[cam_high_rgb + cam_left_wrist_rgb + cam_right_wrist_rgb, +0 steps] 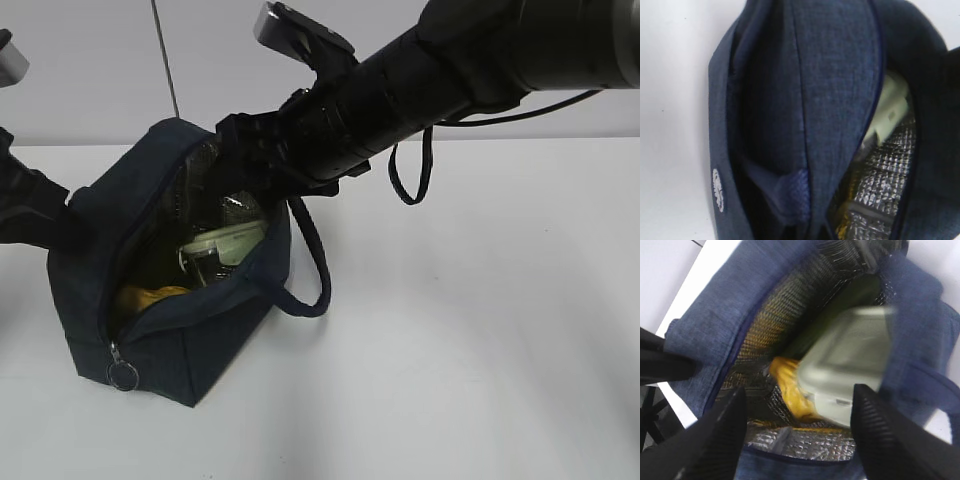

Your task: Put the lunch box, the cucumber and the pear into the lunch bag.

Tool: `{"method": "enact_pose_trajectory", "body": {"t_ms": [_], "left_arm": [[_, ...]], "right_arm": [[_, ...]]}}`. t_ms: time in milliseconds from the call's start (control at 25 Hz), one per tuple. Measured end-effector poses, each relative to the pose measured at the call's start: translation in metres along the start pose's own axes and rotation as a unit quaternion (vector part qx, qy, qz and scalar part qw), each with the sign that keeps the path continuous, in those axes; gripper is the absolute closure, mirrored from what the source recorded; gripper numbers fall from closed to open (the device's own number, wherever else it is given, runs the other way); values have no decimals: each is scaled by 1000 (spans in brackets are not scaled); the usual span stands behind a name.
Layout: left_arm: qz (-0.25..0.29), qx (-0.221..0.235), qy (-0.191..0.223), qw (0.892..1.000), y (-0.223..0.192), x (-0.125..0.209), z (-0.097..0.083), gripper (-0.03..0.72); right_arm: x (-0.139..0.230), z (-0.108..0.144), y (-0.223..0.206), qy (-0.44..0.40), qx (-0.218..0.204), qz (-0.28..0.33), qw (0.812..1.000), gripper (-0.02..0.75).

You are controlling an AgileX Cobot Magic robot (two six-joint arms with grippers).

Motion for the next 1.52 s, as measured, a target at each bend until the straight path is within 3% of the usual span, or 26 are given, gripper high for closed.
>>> {"method": "enact_pose_trajectory", "body": {"t_ms": [360,480,680,760,1120,1280,1520], "left_arm": [[0,-1,-1,1000,0,0,0,686],[-5,-3,-5,1000,0,-1,1,612],[-30,-16,-15,999,14,-6,-3,335],[-44,-22,-21,999,22,-8,-6,282],[-121,-59,-54,989,70,-14,-24,253],[-150,-79,-75,983,92,-12,-33,253],[-210,-125,-77,967,107,5,-39,253]], "right_arm": [[-2,20,9,22,-34,27,999,228],[-3,28,15,41,-41,37,998,249],[-2,24,28,86,1,42,995,346],[-1,21,37,98,30,46,994,359],[0,-13,86,115,225,59,966,432],[0,-6,110,117,244,45,962,475],[8,3,135,128,231,-18,964,500]]}}
Point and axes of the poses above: a point on each arm's last joint axis where the gripper is mounted, y pointing back along that axis away from the gripper, z along the wrist's bending axis when the last joint is at zero, x = y × z, the point moved 5 cm from there along -y, pointing out along that axis toward the gripper, and after that the axes turned 14 degrees about -y, right-handed, at the moved point
